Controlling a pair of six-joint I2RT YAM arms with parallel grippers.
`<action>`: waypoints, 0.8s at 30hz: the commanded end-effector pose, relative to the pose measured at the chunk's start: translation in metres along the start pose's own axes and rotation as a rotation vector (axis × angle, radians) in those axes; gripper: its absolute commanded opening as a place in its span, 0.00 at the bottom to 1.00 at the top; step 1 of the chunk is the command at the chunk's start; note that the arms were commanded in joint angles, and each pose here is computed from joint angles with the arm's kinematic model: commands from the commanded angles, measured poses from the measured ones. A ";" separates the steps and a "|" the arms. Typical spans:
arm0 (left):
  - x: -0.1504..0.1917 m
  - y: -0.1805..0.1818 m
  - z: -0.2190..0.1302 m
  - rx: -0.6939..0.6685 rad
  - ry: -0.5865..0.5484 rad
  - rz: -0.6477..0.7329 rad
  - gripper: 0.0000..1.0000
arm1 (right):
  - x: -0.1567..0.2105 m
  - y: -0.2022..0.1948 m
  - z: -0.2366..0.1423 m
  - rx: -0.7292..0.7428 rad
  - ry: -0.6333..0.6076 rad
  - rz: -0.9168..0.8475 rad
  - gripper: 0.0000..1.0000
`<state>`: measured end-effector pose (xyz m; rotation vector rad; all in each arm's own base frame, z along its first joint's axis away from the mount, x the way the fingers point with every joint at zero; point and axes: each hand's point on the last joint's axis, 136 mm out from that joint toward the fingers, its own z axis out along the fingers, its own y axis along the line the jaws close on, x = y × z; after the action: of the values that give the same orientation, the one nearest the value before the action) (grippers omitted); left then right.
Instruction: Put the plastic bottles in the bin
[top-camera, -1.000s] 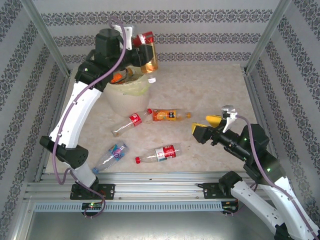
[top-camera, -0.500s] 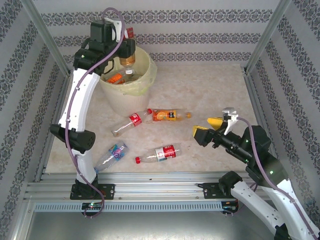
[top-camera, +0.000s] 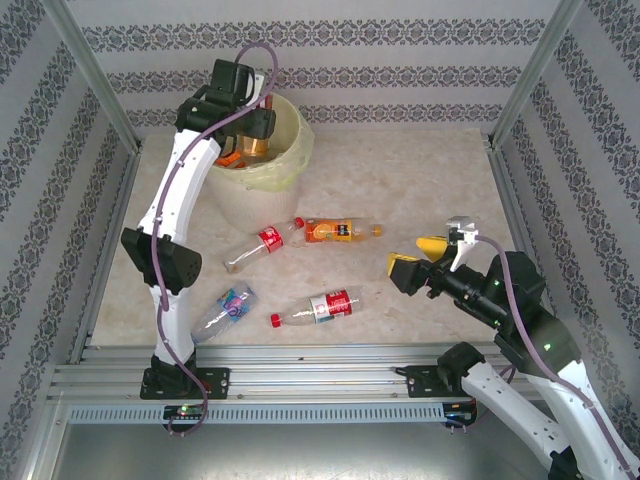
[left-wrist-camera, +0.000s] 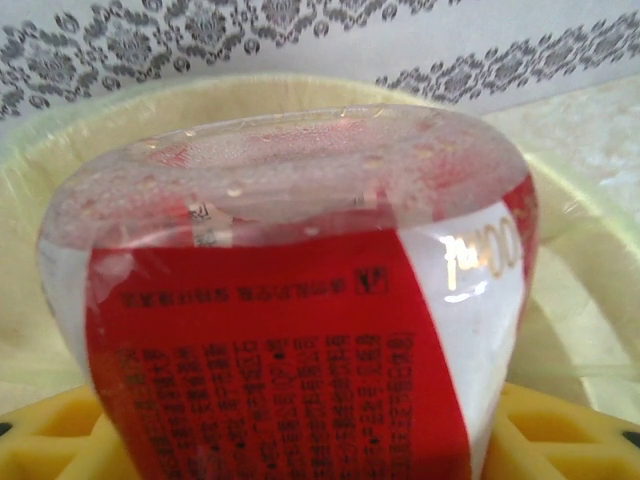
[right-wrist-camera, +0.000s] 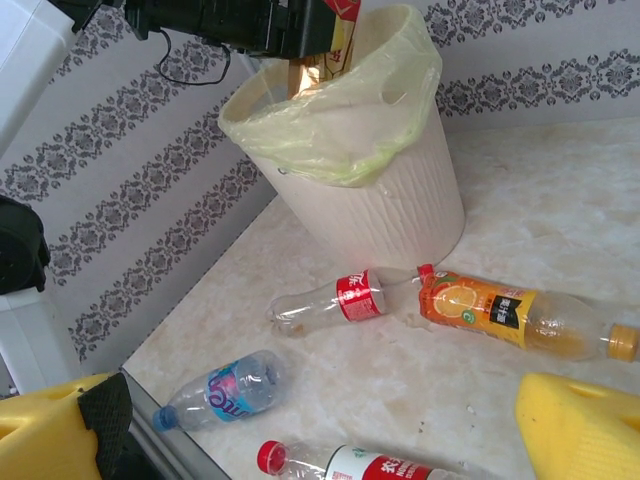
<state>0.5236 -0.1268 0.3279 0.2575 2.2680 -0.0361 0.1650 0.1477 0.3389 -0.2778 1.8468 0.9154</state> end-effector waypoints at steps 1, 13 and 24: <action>0.018 0.010 0.008 -0.041 0.071 0.007 0.67 | 0.002 0.005 -0.002 -0.021 0.011 0.001 0.98; 0.004 0.005 -0.017 -0.002 0.022 -0.021 1.00 | 0.011 0.000 0.000 -0.008 0.038 0.012 0.98; 0.002 -0.015 -0.075 0.126 -0.049 -0.007 1.00 | 0.020 0.006 0.003 -0.053 0.087 0.015 0.98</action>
<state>0.4874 -0.1302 0.3420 0.2903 2.2891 -0.1216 0.1598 0.1510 0.3291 -0.3017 1.8914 0.9361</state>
